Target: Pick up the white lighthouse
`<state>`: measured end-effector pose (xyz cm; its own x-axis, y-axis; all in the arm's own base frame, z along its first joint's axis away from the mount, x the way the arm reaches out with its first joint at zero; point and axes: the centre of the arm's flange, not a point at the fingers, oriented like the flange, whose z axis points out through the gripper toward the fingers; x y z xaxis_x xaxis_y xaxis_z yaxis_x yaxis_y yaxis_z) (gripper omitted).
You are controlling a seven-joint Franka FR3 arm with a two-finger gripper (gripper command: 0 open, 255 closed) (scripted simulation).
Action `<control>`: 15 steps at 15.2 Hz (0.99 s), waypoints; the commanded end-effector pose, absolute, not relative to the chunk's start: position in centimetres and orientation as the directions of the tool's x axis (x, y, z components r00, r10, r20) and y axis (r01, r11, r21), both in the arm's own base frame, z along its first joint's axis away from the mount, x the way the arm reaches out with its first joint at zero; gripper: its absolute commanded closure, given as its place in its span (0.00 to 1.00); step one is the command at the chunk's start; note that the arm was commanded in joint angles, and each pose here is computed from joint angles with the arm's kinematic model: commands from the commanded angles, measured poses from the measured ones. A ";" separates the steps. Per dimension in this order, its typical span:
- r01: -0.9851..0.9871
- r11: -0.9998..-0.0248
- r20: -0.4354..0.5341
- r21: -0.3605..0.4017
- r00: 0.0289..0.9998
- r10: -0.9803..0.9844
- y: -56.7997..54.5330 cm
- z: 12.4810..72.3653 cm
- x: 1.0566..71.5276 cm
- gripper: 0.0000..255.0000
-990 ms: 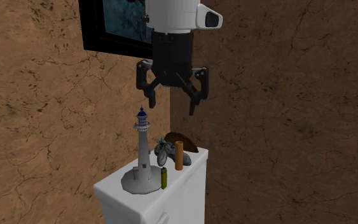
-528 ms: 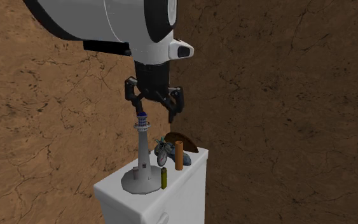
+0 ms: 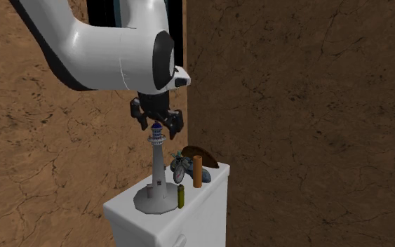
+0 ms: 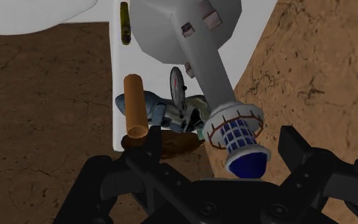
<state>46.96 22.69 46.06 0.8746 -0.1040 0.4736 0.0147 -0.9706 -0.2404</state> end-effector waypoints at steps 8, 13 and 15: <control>0.011 -0.963 0.503 -0.270 0.855 -0.131 25.7 42.1 49.2 0.00; 0.011 -0.963 0.503 -0.270 0.855 -0.131 25.7 40.7 49.2 1.00; 0.011 -0.963 0.503 -0.270 0.855 -0.131 25.7 40.7 49.2 1.00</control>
<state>49.17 25.72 40.73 0.8545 -0.1308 0.5027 0.0113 -0.9628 -0.2698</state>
